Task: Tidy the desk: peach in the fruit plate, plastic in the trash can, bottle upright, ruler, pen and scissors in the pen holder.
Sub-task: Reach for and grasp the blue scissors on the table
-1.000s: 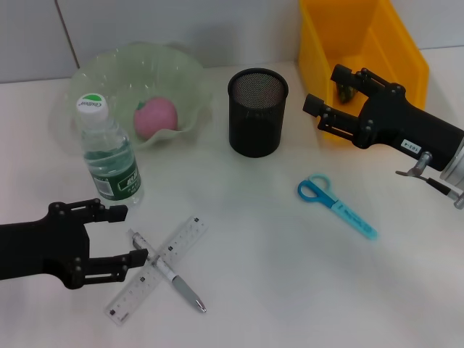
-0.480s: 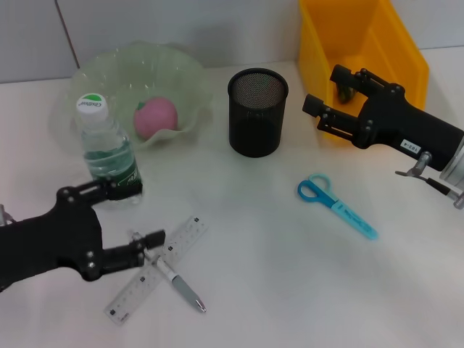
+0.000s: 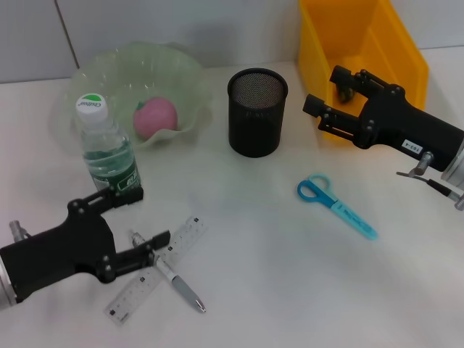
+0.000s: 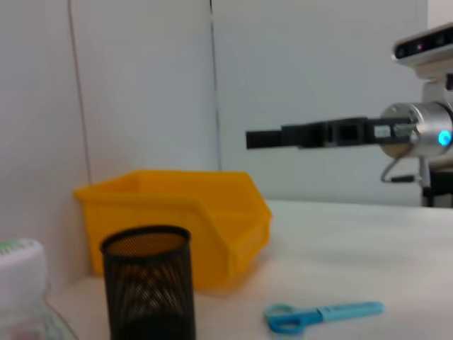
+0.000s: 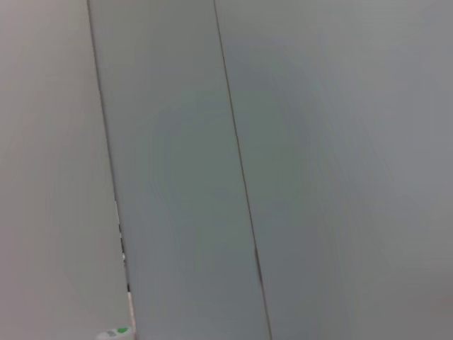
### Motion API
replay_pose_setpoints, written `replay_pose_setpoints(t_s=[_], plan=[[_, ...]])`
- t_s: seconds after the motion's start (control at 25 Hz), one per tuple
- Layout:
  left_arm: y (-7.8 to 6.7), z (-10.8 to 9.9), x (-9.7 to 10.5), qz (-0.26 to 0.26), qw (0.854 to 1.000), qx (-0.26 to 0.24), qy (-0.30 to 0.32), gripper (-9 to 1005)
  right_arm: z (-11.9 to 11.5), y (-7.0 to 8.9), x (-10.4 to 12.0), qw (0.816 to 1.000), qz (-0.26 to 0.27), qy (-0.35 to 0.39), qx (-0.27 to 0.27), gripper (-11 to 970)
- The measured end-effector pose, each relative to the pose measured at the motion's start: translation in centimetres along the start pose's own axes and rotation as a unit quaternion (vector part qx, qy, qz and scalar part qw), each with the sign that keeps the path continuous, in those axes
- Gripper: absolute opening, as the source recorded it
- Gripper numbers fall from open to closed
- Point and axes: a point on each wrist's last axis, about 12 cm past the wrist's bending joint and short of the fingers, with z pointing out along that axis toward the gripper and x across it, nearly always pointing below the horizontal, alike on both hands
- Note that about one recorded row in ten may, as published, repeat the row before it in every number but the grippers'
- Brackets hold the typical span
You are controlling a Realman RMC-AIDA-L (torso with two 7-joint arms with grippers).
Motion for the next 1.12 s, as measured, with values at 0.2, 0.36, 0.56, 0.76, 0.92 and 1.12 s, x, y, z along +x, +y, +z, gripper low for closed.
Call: replay_pose_setpoints(t_s=[0.2,0.36,0.56,0.76,0.92,1.12], plan=[[0.0,-0.3,-0.2,-0.011,0.999,0.019,0.030,784,-0.4,-0.5,-1.8,0.998,0.020,0.053,-0.038,747],[-0.1,-0.1,-0.2,-0.014,0.999,0.025,0.031,784,0.3,-0.4,-6.0,0.973,0.044,0.209,-0.084,745],[-0.2,0.2,-0.4,-0.014,0.999,0.031,0.028,784,1.8,-0.4,-9.0,0.935,0.059,0.349,-0.040,743],[-0.2,0.4,-0.5,-0.013,0.999,0.035,0.024,784,4.2,0.5,-11.4,0.883,0.036,0.468,-0.001,741],[-0.2,0.7,-0.7,-0.012,0.999,0.038,0.021,784,6.1,0.8,-12.1,0.850,0.027,0.525,0.036,739],[-0.1,0.8,-0.8,-0.015,0.999,0.040,0.019,784,7.3,0.9,-11.9,0.834,0.033,0.549,0.047,737]])
